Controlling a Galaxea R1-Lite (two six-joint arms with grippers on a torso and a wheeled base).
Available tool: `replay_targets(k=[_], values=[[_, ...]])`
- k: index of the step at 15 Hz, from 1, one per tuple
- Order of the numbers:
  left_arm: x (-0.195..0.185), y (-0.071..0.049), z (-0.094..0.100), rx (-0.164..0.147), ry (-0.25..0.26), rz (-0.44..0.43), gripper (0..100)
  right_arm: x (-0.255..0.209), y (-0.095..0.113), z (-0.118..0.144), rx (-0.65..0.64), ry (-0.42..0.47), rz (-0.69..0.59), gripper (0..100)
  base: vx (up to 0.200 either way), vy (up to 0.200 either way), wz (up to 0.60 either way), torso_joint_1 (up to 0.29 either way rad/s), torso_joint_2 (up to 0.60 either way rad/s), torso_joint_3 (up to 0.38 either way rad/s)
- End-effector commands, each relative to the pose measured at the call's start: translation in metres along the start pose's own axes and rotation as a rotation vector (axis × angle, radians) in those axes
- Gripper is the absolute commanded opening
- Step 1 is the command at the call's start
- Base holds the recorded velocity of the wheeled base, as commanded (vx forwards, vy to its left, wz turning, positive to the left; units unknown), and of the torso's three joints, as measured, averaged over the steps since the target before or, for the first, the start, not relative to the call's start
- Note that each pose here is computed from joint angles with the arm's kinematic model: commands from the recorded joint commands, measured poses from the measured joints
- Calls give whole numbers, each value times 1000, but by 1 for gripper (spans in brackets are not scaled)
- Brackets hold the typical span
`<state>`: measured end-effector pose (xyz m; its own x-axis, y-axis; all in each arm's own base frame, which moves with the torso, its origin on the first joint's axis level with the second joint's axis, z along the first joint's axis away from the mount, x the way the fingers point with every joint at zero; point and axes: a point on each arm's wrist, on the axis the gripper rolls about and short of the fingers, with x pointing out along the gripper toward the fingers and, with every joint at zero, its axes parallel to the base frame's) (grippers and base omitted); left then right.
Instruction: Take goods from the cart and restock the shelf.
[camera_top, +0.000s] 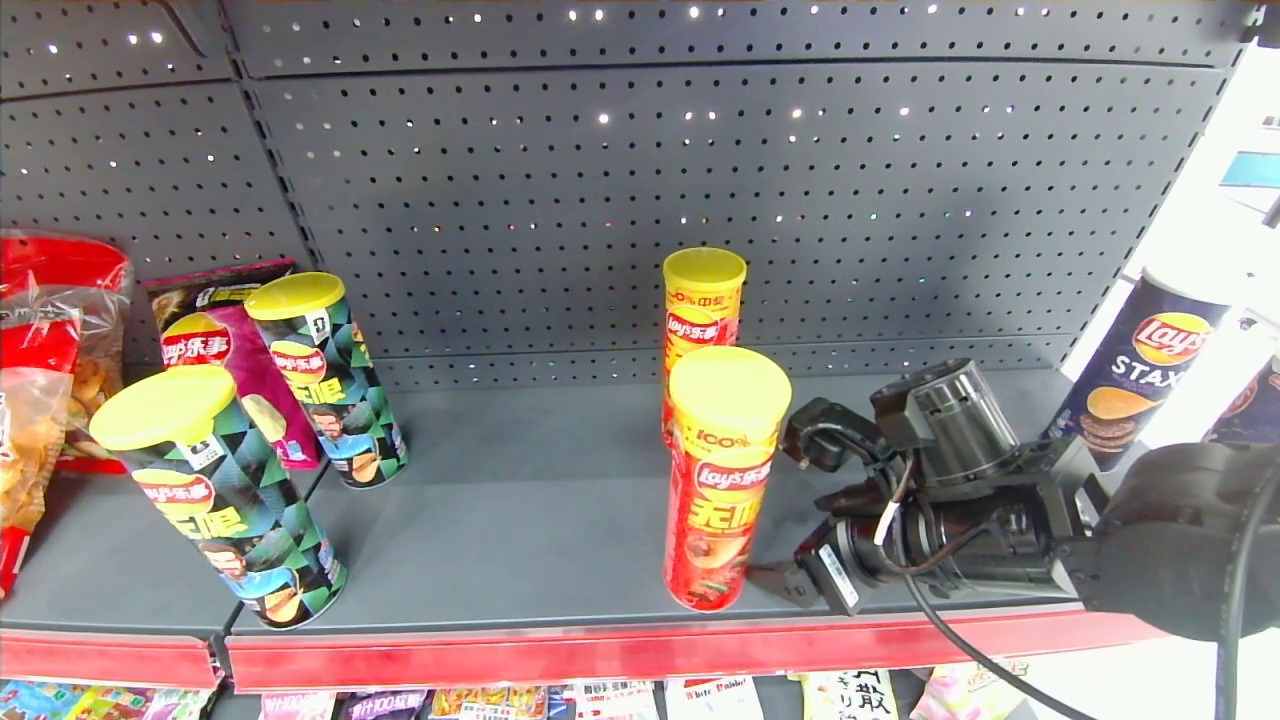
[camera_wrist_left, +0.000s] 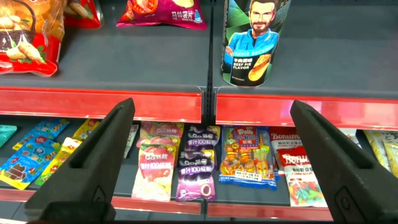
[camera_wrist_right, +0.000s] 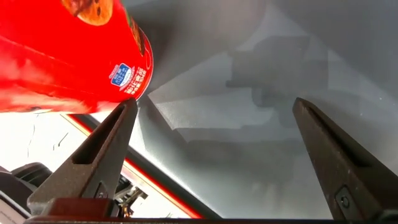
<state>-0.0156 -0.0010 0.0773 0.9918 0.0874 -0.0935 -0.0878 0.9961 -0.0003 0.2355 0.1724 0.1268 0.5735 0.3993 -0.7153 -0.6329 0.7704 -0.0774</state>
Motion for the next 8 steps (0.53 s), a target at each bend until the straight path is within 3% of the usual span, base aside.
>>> replay_targets(k=[1, 8], values=[[0, 0, 0, 0, 1, 1, 100, 1, -1, 0, 0, 1, -5, 100, 0, 0, 0, 0, 0, 0], [0, 0, 0, 0, 1, 1, 100, 3, -1, 4, 0, -8, -9, 100, 0, 0, 0, 0, 0, 0]])
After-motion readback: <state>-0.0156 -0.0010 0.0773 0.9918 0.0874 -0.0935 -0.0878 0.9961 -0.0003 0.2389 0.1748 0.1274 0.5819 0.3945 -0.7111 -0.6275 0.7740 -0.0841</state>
